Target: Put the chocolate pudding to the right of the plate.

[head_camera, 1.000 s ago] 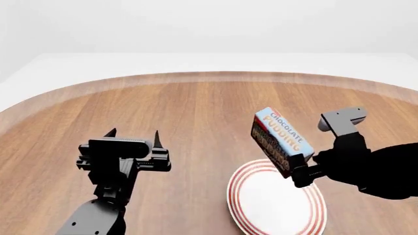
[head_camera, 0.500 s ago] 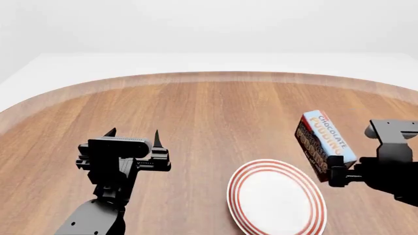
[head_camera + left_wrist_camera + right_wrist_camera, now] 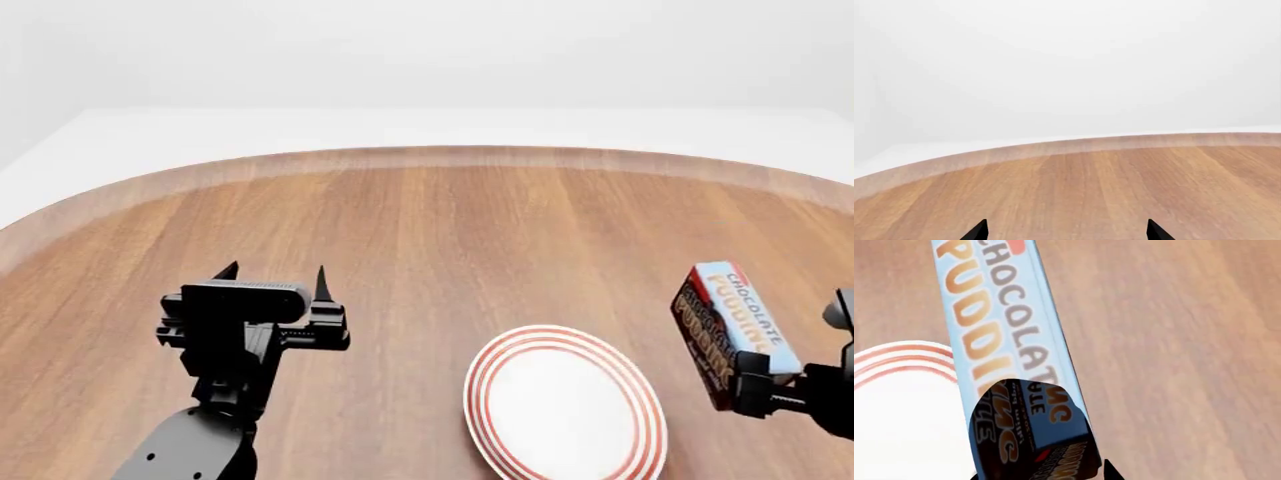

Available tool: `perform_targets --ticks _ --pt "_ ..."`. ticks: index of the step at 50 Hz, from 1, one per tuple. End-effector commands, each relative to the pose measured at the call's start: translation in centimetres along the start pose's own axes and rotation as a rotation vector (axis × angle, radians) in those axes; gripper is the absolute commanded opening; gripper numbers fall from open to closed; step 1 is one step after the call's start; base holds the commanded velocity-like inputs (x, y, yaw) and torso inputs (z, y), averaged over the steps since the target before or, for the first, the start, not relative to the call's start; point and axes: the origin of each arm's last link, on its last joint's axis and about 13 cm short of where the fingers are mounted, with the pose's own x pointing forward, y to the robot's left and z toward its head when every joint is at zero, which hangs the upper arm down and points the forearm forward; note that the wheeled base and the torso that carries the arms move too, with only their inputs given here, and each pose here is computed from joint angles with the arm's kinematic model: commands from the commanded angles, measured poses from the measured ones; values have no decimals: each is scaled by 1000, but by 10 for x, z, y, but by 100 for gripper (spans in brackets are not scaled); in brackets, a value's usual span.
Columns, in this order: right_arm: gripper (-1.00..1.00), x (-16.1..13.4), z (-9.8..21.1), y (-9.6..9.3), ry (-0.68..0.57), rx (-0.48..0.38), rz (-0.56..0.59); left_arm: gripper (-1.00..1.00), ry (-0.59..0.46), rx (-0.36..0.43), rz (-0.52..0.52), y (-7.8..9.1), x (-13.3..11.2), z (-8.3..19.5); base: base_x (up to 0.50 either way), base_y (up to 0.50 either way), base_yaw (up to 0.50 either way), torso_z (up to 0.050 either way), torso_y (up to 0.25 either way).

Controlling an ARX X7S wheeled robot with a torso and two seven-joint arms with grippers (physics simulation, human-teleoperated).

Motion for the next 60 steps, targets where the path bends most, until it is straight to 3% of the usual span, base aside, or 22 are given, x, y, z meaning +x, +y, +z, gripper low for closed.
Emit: perform_targets --ticks 1,20,58,59,60 --pt "-100 3 -10 -13 16 27 -52 100 1 0 1 0 0 -1 0 0 0 0 0" --pt "-100 13 -28 -28 56 82 -111 100 5 -2 1 0 -2 -3 0 0 0 0 0" --pt "-100 36 -41 -24 95 82 -102 100 2 -3 3 1 -2 -2 0 0 0 0 0" --pt "100 36 -41 -24 94 77 -108 100 2 -3 4 1 -2 -2 0 0 0 0 0" --pt "100 36 -41 -24 93 81 -107 100 2 -4 5 1 -2 -2 0 0 0 0 0"
